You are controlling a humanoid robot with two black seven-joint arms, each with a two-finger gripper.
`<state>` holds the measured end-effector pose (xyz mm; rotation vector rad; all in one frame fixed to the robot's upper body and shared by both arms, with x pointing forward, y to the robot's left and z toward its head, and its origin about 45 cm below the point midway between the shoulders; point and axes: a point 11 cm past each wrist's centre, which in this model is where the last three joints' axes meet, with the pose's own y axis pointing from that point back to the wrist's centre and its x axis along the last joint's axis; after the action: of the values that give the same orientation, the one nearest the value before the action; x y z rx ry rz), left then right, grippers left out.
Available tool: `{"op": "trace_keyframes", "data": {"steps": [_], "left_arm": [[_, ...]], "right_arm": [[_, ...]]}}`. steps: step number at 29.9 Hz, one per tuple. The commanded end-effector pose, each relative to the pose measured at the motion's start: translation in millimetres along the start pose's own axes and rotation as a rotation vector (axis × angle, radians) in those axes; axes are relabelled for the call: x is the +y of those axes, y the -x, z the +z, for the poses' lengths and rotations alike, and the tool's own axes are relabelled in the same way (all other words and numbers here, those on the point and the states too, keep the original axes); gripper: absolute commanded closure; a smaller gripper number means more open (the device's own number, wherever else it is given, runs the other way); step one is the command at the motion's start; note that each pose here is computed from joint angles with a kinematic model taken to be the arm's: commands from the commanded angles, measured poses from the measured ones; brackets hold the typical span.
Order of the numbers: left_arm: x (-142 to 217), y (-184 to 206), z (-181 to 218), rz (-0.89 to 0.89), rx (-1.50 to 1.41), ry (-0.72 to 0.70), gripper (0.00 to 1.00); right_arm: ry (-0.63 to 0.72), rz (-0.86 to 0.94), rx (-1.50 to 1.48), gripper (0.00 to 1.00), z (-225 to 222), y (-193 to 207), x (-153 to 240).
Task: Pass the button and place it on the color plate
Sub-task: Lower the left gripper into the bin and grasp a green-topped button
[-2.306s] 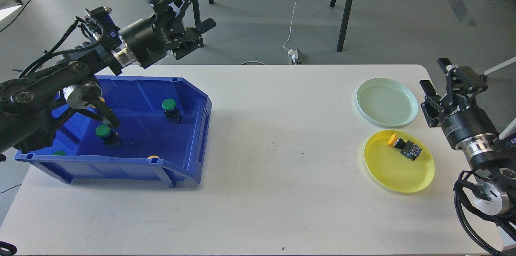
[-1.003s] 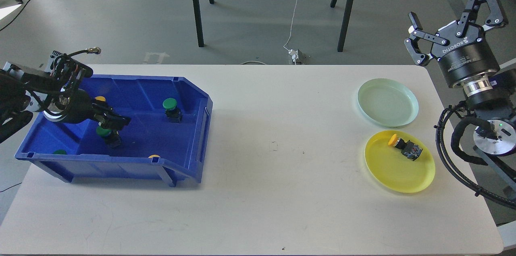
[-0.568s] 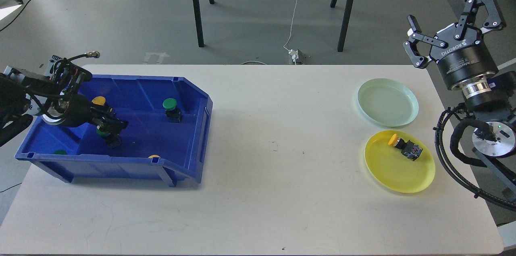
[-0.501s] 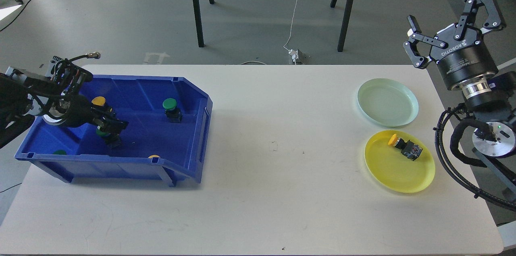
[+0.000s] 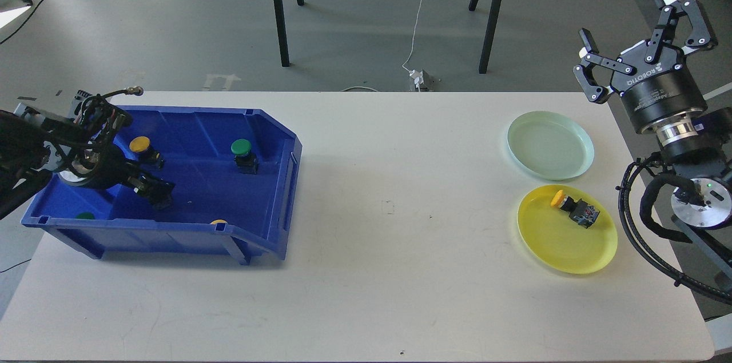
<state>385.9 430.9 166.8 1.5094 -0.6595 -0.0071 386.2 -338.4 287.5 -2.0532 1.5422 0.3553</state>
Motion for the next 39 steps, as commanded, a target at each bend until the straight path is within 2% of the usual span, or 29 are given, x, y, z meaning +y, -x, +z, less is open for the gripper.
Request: {"op": "trace_keyframes", "data": {"steps": [1, 16, 26, 30, 34, 37, 39], "left_arm": [[-1, 0, -4, -0.001, 0.013, -0.013, 0.13], [-11, 9, -3, -0.024, 0.028, -0.019, 0.25], [-13, 10, -2, -0.027, 0.032, -0.013, 0.27], [-15, 10, -1, -0.026, 0.037, -0.012, 0.37], [-16, 10, -3, -0.029, 0.043, -0.022, 0.63], [-16, 11, -3, -0.031, 0.044, -0.022, 0.79], [-16, 11, -2, -0.03, 0.045, -0.021, 0.86]], "right_arm": [[0.001, 0.002, -0.001, 0.04, 0, 0, 1], [0.012, 0.015, -0.002, 0.04, 4, -5, 6], [0.013, 0.019, -0.001, 0.04, 5, -6, 7], [0.013, 0.018, -0.002, 0.04, 5, -6, 7], [0.017, 0.022, -0.003, 0.04, 6, -7, 9], [0.018, 0.024, -0.003, 0.04, 6, -8, 10], [0.019, 0.027, -0.003, 0.04, 7, -9, 11]]}}
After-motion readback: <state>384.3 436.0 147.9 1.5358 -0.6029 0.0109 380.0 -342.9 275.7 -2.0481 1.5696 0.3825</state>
